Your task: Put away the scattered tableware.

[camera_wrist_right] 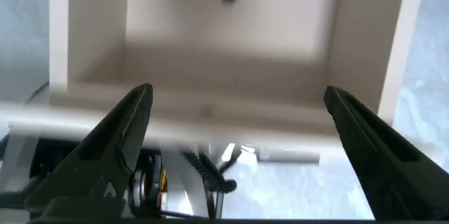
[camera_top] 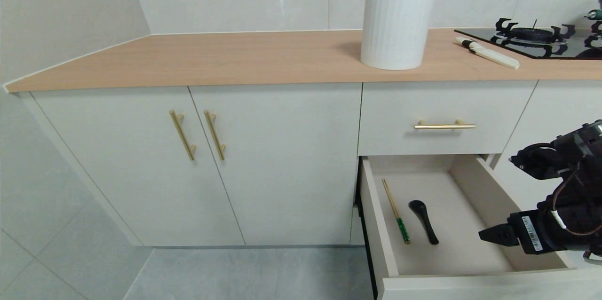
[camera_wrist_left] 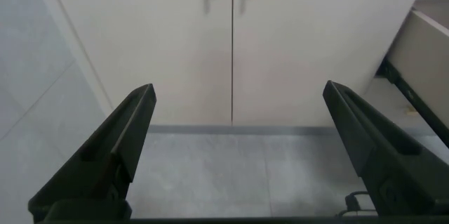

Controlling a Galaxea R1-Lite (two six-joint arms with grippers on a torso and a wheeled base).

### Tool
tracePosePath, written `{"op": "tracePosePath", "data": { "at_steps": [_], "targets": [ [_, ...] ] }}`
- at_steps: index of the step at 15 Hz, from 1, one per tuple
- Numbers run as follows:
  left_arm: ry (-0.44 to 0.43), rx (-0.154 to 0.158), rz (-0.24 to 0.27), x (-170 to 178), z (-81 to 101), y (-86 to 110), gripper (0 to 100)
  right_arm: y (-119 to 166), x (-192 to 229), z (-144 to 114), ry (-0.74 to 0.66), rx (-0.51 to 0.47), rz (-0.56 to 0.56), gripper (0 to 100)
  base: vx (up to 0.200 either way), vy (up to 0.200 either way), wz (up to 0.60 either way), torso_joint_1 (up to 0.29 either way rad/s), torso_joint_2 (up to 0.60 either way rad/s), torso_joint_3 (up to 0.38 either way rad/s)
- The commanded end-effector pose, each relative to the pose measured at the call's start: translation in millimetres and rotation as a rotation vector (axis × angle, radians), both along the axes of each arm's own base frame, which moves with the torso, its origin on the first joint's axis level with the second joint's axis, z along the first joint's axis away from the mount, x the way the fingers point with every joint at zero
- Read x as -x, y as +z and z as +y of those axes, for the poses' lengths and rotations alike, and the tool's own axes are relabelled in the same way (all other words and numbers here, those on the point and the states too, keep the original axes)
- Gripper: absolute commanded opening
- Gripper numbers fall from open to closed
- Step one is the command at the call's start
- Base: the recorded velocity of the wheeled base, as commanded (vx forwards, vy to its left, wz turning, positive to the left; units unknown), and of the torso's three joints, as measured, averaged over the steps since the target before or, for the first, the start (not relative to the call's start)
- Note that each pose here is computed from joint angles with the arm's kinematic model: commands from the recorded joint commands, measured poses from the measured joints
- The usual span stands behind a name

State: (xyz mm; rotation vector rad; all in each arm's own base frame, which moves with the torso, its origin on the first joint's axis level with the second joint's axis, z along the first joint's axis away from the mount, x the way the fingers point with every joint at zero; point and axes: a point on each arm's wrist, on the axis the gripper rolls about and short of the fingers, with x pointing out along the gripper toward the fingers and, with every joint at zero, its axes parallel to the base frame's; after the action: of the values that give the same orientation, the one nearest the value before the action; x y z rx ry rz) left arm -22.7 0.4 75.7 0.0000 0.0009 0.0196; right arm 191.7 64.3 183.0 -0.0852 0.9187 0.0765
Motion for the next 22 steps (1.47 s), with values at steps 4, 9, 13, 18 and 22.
{"op": "tracePosePath", "data": {
  "at_steps": [4, 9, 13, 18, 22],
  "targets": [
    [0.0, 0.0, 0.001, -0.1, 0.0, 0.0, 100, -25.7, -10.2, 13.2, 0.038, 0.058, 0.159, 100, -0.05, 0.0, 0.0, 0.001, 0.0, -0.001],
    [0.0, 0.0, 0.001, -0.1, 0.0, 0.0, 100, -52.4, -27.8, 26.4, 0.06, 0.057, 0.368, 100, 0.0, 0.0, 0.0, 0.0, 0.0, 0.0],
    [0.0, 0.0, 0.001, -0.1, 0.0, 0.0, 100, -58.4, -34.7, 29.4, 0.03, 0.065, 0.431, 100, 0.0, 0.0, 0.0, 0.0, 0.0, 0.0],
    [0.0, 0.0, 0.001, -0.1, 0.0, 0.0, 100, -66.9, -46.2, 32.4, -0.042, 0.052, 0.444, 100, 0.0, 0.0, 0.0, 0.0, 0.0, 0.0],
    [0.0, 0.0, -0.001, 0.0, 0.0, 0.0, 100, -70.0, -60.1, 29.6, -0.142, 0.082, 0.398, 100, 0.0, 0.0, 0.0, 0.0, 0.0, 0.0]
  ]
}}
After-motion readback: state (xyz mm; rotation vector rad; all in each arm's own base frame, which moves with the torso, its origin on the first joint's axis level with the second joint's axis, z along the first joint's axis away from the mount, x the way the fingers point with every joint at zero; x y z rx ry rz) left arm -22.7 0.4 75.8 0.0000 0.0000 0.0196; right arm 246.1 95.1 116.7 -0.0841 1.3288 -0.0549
